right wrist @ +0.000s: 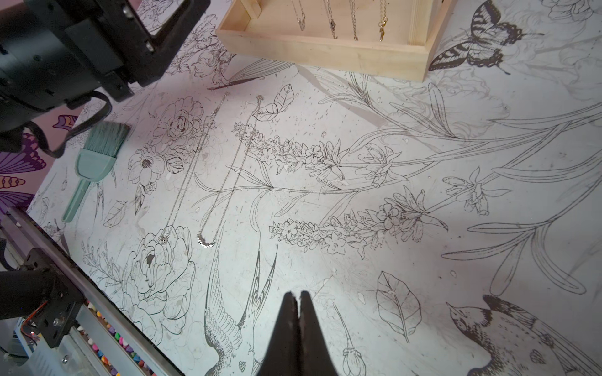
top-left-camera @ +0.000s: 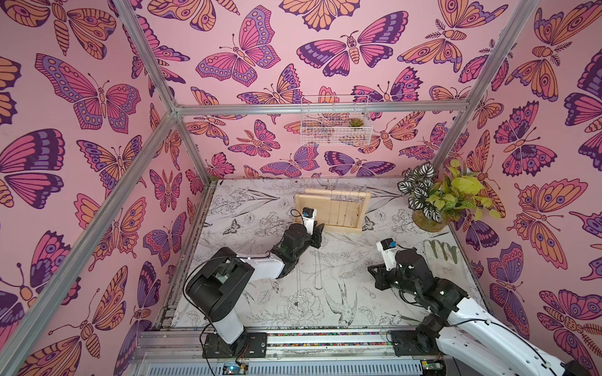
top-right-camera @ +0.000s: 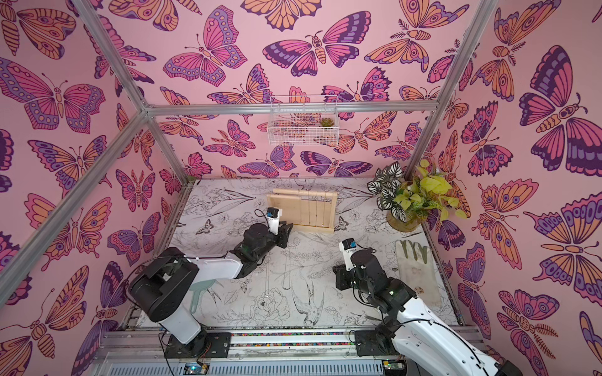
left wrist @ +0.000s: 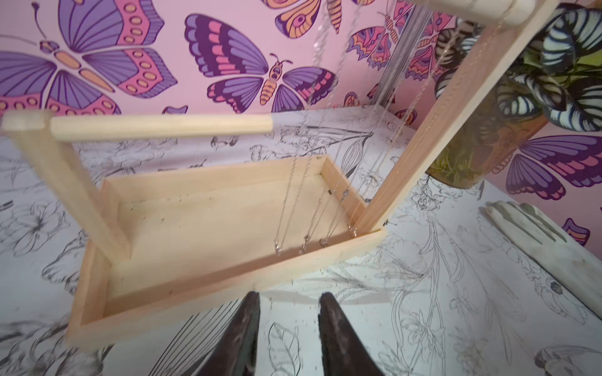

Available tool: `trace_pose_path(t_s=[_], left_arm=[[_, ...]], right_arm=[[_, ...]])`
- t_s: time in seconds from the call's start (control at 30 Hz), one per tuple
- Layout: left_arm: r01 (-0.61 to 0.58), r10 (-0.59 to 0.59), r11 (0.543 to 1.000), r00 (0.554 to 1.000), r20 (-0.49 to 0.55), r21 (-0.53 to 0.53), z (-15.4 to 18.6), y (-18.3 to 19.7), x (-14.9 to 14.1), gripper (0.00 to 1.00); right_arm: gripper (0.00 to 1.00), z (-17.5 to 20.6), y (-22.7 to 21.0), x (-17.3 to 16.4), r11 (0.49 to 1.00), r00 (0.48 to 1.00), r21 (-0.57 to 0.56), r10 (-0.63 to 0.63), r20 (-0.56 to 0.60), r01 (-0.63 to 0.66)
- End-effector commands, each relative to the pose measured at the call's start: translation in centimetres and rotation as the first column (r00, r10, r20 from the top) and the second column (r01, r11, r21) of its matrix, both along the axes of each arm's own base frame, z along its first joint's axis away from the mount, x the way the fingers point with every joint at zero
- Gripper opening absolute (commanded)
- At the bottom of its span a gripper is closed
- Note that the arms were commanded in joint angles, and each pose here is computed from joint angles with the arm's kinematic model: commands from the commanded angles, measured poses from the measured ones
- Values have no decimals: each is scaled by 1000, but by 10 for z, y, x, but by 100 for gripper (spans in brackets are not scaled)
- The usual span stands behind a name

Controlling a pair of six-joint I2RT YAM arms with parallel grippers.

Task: Take the necklace off the jewelry display stand
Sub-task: Take off the necklace from the stand.

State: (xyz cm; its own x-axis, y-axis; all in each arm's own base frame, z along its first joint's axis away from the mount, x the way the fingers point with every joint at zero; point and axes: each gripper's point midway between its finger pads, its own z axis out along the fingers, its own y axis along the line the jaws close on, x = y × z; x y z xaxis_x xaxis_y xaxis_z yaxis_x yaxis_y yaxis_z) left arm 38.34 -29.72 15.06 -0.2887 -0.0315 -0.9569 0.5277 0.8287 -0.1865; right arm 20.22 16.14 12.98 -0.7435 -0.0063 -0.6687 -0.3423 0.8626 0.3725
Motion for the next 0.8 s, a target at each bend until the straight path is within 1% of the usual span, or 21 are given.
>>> trace_pose_path(t_s=[0.0, 0.1, 0.2, 0.27, 0.47, 0.77], left_arm=[[-32, 39, 999, 983, 179, -42, 44, -10, 14, 34], [-52, 54, 999, 975, 213, -14, 49, -15, 16, 33], [-84, 76, 996, 959, 273, 17, 60, -19, 16, 31], [-89, 81, 996, 953, 293, 14, 64, -21, 18, 31], [-78, 72, 997, 948, 310, 7, 68, -28, 23, 30], [-121, 100, 991, 945, 311, 48, 71, -32, 39, 22]], right_arm=[[0, 6, -8, 3, 999, 999, -29, -32, 22, 33], [0, 6, -10, 5, 999, 999, -41, -35, 29, 36], [0, 3, -9, 6, 998, 999, -50, -37, 23, 38], [0, 2, -9, 7, 998, 999, -50, -36, 21, 37], [0, -1, -6, 9, 998, 999, -52, -33, 16, 34], [0, -1, -7, 7, 998, 999, -51, -33, 12, 33]])
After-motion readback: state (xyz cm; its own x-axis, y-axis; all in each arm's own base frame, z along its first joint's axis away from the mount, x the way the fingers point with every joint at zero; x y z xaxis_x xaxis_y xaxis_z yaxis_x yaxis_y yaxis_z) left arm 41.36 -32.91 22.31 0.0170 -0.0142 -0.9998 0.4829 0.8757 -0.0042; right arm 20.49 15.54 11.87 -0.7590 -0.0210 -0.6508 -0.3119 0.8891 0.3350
